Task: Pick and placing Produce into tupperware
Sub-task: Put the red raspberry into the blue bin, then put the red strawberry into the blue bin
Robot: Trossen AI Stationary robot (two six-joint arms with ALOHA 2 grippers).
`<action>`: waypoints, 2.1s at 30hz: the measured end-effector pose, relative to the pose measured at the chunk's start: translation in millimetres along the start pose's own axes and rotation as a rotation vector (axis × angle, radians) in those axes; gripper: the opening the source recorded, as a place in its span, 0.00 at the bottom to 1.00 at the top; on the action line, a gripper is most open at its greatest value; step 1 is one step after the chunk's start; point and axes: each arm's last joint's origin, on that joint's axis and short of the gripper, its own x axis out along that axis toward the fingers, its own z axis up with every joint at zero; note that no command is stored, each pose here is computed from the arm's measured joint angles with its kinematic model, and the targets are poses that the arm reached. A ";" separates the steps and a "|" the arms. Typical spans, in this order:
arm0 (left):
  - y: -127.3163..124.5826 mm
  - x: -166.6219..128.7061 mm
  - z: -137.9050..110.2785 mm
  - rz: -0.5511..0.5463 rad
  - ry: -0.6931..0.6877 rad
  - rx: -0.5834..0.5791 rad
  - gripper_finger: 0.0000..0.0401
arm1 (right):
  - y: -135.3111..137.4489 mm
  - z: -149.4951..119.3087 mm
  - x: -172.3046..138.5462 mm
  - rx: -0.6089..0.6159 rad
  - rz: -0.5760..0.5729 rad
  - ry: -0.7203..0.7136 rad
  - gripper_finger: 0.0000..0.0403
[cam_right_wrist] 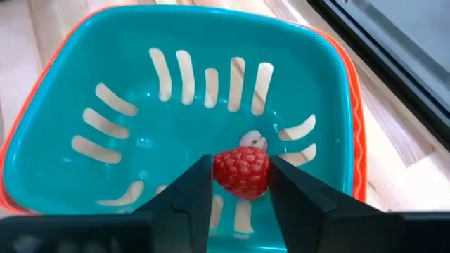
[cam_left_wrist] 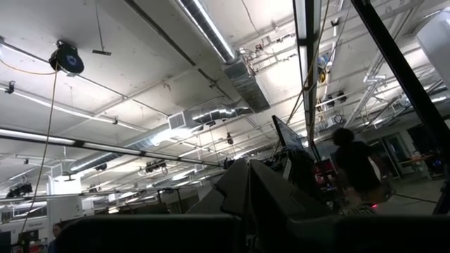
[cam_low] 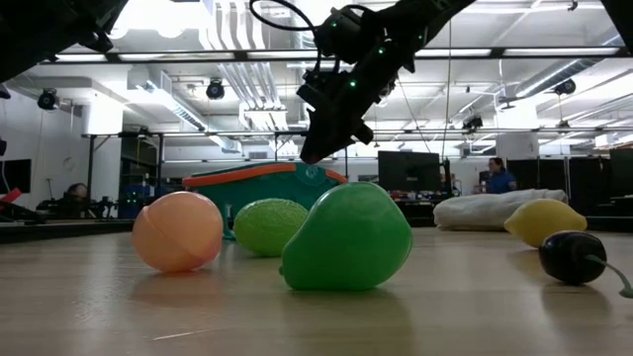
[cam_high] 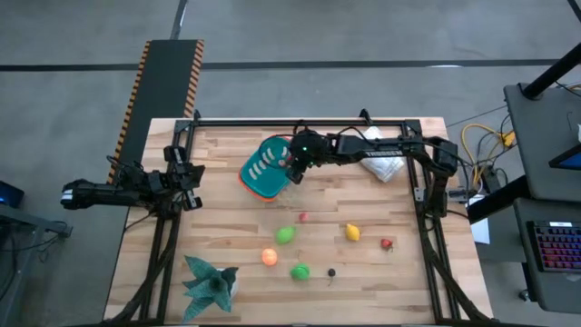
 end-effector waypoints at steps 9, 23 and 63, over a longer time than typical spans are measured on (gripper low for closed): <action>0.0 -0.1 0.2 -0.003 -0.003 0.000 0.00 | -1.2 -1.0 -7.0 -0.020 -0.006 0.038 0.54; -0.1 0.0 -0.1 -0.004 -0.001 0.001 0.00 | 20.8 -35.0 -182.0 -0.109 0.051 0.299 0.55; -0.3 0.0 0.1 -0.010 -0.004 0.001 0.00 | 103.7 -230.0 -199.1 0.644 -0.214 0.594 0.76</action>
